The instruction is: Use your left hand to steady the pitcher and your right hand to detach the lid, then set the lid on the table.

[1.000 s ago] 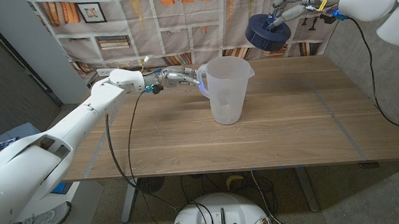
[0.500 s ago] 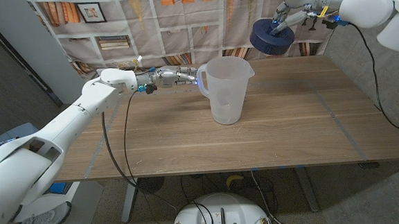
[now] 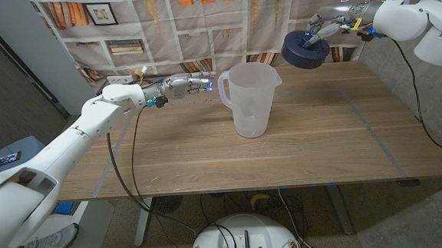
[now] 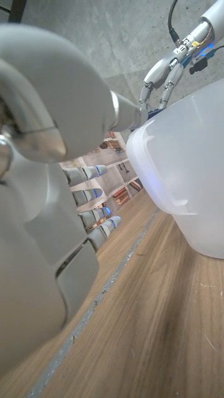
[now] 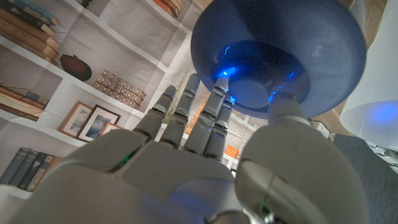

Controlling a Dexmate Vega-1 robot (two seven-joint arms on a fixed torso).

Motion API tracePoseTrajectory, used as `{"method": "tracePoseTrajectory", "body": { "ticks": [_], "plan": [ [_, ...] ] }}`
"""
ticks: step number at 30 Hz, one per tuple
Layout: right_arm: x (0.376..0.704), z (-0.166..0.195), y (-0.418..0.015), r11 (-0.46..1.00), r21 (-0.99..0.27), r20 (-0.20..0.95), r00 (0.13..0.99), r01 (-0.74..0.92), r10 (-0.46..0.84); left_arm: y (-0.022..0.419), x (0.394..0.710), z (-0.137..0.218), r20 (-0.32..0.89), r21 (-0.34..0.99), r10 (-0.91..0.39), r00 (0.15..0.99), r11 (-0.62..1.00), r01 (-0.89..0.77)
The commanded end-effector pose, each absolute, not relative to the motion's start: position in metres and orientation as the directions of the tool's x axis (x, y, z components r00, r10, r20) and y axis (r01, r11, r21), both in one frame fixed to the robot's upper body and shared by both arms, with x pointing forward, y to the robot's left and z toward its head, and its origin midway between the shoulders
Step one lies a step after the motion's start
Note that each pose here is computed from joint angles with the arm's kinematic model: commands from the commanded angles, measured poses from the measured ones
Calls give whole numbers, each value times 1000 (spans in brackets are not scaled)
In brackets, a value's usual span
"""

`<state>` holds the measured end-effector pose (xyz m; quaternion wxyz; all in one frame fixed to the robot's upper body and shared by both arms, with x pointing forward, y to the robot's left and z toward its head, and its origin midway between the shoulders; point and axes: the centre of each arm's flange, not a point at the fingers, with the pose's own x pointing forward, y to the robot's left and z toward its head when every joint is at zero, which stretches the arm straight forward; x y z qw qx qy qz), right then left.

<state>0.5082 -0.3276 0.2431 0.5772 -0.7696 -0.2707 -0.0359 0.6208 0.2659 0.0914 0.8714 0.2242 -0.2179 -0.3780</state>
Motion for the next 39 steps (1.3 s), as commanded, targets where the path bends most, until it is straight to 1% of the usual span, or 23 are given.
{"method": "tracePoseTrajectory", "body": {
  "ticks": [1, 10, 16, 21, 31, 39],
  "plan": [
    [531, 218, -328, -221, -878, 330, 871, 424, 364, 283, 615, 75, 352, 468, -658, 665, 739, 484],
    [546, 201, -322, -240, -880, 307, 878, 409, 368, 287, 616, 61, 439, 381, -565, 699, 821, 424],
    [556, 191, -314, -256, -881, 289, 881, 398, 374, 290, 618, 58, 419, 381, -534, 734, 837, 392],
    [564, 182, -305, -304, -865, 274, 883, 400, 381, 292, 620, 55, 436, 361, -510, 741, 854, 375],
    [582, 165, -297, -303, -873, 252, 885, 383, 392, 298, 620, 52, 444, 335, -477, 758, 873, 353],
    [598, 148, -292, -320, -878, 221, 895, 355, 387, 302, 621, 45, 478, 302, -436, 763, 897, 323]
  ]
}}
